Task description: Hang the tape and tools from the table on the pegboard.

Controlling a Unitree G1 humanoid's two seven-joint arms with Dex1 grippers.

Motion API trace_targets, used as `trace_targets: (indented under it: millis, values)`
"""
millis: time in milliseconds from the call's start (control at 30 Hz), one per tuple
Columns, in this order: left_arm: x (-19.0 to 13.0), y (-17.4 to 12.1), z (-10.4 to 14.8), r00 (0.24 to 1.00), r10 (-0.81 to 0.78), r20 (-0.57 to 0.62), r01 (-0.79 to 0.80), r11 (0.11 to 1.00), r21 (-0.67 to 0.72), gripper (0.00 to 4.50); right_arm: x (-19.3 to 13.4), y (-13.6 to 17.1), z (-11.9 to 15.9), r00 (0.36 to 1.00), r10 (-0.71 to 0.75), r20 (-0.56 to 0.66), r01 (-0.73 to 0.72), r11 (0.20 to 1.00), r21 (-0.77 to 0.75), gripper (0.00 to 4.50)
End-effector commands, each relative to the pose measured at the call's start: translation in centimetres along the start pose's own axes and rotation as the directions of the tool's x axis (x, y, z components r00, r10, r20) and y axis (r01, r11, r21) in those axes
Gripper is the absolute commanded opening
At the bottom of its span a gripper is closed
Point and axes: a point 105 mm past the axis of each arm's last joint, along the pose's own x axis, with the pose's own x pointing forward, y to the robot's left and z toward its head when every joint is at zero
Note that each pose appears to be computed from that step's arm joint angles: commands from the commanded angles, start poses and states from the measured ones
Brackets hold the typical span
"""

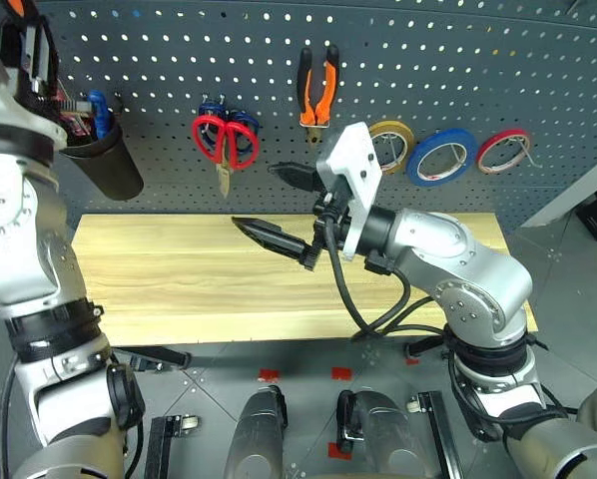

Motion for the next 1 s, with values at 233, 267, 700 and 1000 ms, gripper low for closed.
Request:
trace_targets:
  millis: [233,267,700,1000]
  values:
    - [0.8,3.2,1.9,0.995,0.058,0.082,-0.066,0.993,0.098,0.70,0.4,0.3,0.5,1.000,0.008,0.006,-0.008,0.998,-0.059,4.50]
    - [0.4,3.5,1.2,0.996,0.066,0.066,-0.074,0.991,0.115,0.70,0.5,0.4,0.5,1.000,0.013,0.009,-0.013,0.998,-0.065,4.50]
    - [-1.4,2.6,-3.1,0.996,0.090,-0.001,-0.090,0.993,0.077,3.10,0.8,0.2,1.3,0.999,-0.004,0.033,0.007,0.994,-0.105,4.50]
    - [-8.5,-6.8,-6.3,0.936,-0.235,-0.262,0.208,0.970,-0.127,3.37,-2.6,-1.4,-0.2,0.994,-0.100,0.047,0.104,0.989,-0.102,4.50]
